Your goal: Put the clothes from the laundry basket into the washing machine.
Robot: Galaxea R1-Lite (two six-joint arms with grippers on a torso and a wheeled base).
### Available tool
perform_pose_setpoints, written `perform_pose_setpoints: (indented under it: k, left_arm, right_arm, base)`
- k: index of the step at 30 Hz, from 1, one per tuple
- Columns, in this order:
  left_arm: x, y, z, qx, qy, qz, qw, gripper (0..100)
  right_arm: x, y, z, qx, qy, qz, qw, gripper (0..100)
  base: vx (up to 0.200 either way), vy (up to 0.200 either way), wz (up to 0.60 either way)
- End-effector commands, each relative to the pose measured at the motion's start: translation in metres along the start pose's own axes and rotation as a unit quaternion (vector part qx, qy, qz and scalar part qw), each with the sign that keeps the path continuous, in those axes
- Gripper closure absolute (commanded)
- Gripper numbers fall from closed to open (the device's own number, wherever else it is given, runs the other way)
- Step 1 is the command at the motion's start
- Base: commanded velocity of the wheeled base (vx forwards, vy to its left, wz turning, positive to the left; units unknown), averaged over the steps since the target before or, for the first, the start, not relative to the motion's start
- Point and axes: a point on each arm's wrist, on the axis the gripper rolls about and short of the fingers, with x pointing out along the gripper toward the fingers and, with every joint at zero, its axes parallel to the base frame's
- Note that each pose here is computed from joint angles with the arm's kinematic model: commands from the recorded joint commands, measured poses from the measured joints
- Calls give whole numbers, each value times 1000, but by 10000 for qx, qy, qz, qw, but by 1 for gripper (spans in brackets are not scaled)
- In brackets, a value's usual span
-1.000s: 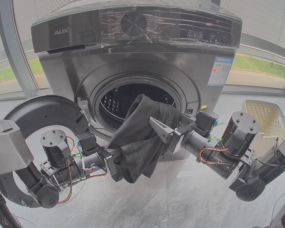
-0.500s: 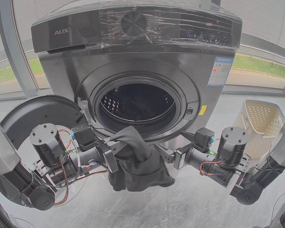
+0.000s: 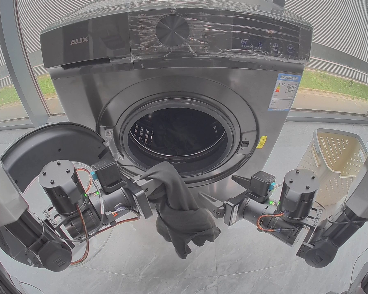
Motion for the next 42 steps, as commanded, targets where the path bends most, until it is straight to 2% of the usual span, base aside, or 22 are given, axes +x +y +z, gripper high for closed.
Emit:
perform_pose_setpoints:
  k: [1, 6, 11, 14, 31, 32, 42]
  left_arm:
    - [4, -2, 3, 11, -86, 4, 10000, 100]
    - [6, -8, 2, 6, -73, -95, 9999, 100]
    - [7, -11, 1, 7, -53, -122, 9999, 100]
    - [7, -13, 0, 3, -38, -158, 9999, 100]
    - [6, -15, 2, 10, -59, -202, 9998, 100]
    - [6, -15, 2, 9, -59, -202, 9998, 100]
    - [9, -14, 1, -6, -35, -173, 9998, 100]
  right_arm:
    - [-3, 7, -4, -40, 66, 185, 9998, 0]
    - [-6, 14, -5, -60, 39, 612, 9981, 0]
    - [-4, 15, -2, -74, -69, 694, 9975, 0]
    - [-3, 23, 0, -119, -128, 884, 9959, 0]
    - [29, 31, 0, -100, -439, 919, 9948, 0]
    - [28, 31, 1, -99, -454, 928, 9946, 100]
    - [25, 33, 2, -91, -467, 945, 9944, 100]
  base:
    - [0, 0, 0]
    - [0, 0, 0]
    - [0, 0, 0]
    - [0, 0, 0]
    - [0, 0, 0]
    - [0, 0, 0]
    - [0, 0, 0]
